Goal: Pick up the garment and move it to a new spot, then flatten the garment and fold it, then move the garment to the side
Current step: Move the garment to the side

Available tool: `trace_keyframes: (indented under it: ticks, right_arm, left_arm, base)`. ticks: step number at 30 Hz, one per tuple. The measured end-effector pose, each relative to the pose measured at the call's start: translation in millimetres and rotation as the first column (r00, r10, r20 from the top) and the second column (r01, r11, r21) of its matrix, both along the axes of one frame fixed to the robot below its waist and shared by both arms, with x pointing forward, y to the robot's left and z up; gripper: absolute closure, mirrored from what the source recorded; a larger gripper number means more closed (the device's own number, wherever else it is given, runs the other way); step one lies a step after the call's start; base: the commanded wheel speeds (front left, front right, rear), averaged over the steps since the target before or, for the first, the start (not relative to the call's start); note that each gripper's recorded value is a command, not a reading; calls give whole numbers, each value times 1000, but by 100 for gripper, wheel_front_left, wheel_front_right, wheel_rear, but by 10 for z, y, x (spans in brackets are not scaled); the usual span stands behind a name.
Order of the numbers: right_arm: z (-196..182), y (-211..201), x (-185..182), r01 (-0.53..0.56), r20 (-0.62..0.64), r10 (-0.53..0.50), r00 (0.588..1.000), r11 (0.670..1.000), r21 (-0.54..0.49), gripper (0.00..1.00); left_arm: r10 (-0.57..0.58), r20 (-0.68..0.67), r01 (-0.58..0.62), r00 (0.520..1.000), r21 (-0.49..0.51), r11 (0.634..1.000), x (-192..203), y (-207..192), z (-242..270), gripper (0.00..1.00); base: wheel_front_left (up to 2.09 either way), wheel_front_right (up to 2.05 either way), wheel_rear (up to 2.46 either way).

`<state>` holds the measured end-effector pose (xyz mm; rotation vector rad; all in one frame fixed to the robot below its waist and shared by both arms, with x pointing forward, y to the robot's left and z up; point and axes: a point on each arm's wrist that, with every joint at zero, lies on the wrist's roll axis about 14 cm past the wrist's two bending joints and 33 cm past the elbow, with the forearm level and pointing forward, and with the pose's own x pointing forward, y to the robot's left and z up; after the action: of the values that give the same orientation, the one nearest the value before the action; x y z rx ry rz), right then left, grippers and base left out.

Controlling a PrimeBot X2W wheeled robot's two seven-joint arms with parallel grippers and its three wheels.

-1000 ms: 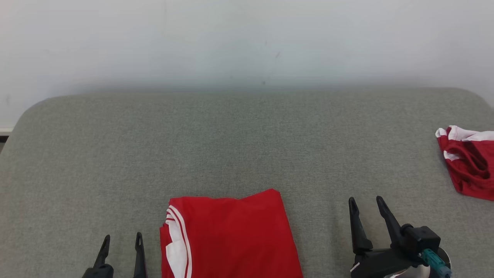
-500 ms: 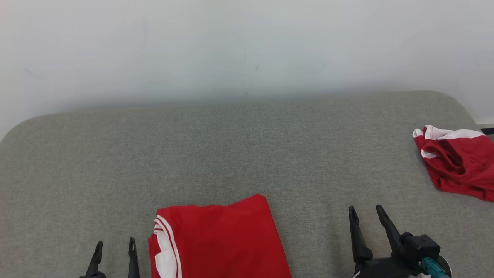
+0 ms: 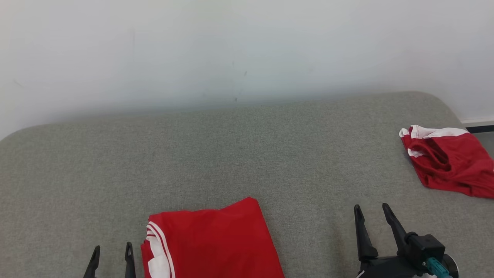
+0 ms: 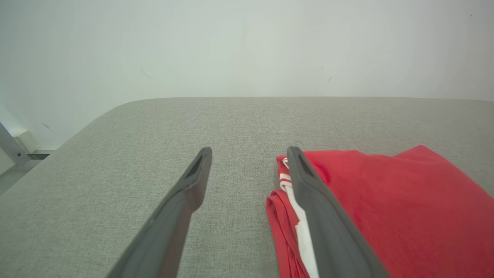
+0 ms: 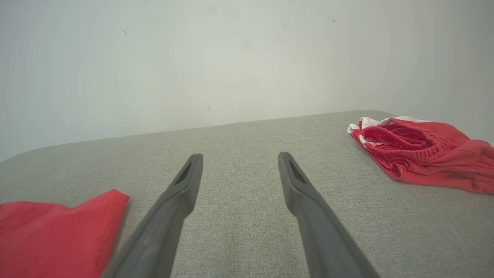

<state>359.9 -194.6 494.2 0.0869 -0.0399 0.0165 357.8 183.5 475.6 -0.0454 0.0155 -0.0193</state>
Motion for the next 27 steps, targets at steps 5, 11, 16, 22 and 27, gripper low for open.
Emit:
trace_keyframes:
  ticks: [5,11,16,22,27]
  right_arm:
    - [85,-37,-1,11,27,-11,1000,1000,3,0]
    - [187,-22,10,7,59,-8,998,1000,9,0]
    - [236,0,21,0,75,-1,997,1000,8,0]
    - [208,31,49,-9,66,9,998,1000,8,0]
    - [77,152,95,-45,25,45,999,999,6,0]
  left_arm:
    - [0,19,0,1000,-8,1000,13,12,58,0]
    - [4,41,-3,999,-10,1000,15,23,128,0]
    - [11,52,-11,999,-10,1000,4,35,160,0]
    - [13,44,-12,999,-14,1000,-2,38,136,0]
    - [15,30,-15,999,-25,1000,18,39,89,0]
  base:
    - [0,0,0]
    - [0,0,0]
    - [0,0,0]
    - [0,0,0]
    - [0,0,0]
